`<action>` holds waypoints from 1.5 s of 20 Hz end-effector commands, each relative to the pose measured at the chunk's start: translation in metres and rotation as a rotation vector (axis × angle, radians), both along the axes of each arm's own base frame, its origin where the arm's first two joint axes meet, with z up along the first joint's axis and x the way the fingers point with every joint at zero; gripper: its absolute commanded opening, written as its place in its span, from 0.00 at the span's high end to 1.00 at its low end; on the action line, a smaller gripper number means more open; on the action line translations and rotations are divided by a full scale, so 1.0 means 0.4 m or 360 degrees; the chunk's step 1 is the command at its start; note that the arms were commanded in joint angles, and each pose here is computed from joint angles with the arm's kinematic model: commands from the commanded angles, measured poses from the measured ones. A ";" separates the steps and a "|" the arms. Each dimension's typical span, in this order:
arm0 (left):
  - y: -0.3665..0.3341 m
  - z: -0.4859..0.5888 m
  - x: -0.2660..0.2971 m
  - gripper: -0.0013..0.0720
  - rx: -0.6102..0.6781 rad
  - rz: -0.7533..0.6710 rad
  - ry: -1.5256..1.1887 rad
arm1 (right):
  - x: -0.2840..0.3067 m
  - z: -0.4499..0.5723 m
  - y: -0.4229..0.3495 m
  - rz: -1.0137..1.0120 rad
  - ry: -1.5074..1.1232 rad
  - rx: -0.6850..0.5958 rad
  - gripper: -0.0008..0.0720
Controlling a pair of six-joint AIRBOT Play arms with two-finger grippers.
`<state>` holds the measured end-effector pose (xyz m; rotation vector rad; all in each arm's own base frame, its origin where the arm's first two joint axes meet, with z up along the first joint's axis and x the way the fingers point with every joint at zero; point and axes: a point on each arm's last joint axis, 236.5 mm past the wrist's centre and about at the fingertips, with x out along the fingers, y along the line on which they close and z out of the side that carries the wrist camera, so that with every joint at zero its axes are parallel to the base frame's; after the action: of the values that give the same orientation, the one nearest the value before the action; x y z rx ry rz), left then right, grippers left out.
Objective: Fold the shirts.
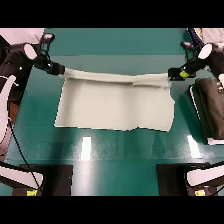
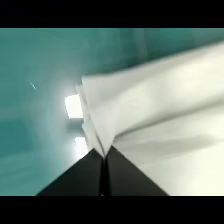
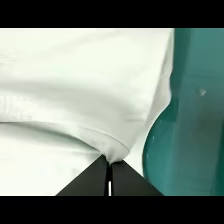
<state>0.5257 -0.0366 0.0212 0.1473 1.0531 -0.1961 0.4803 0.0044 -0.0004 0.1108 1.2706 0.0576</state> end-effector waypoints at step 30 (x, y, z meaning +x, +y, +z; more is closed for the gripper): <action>0.107 -0.176 -0.592 0.41 -0.0565 0.0454 0.0745 | -0.444 0.074 0.202 0.0348 0.0376 0.0419 0.53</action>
<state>0.3164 0.0196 -0.0312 -0.3093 1.4474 -0.1411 0.3253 0.0768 0.0360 0.1809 1.4763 0.3787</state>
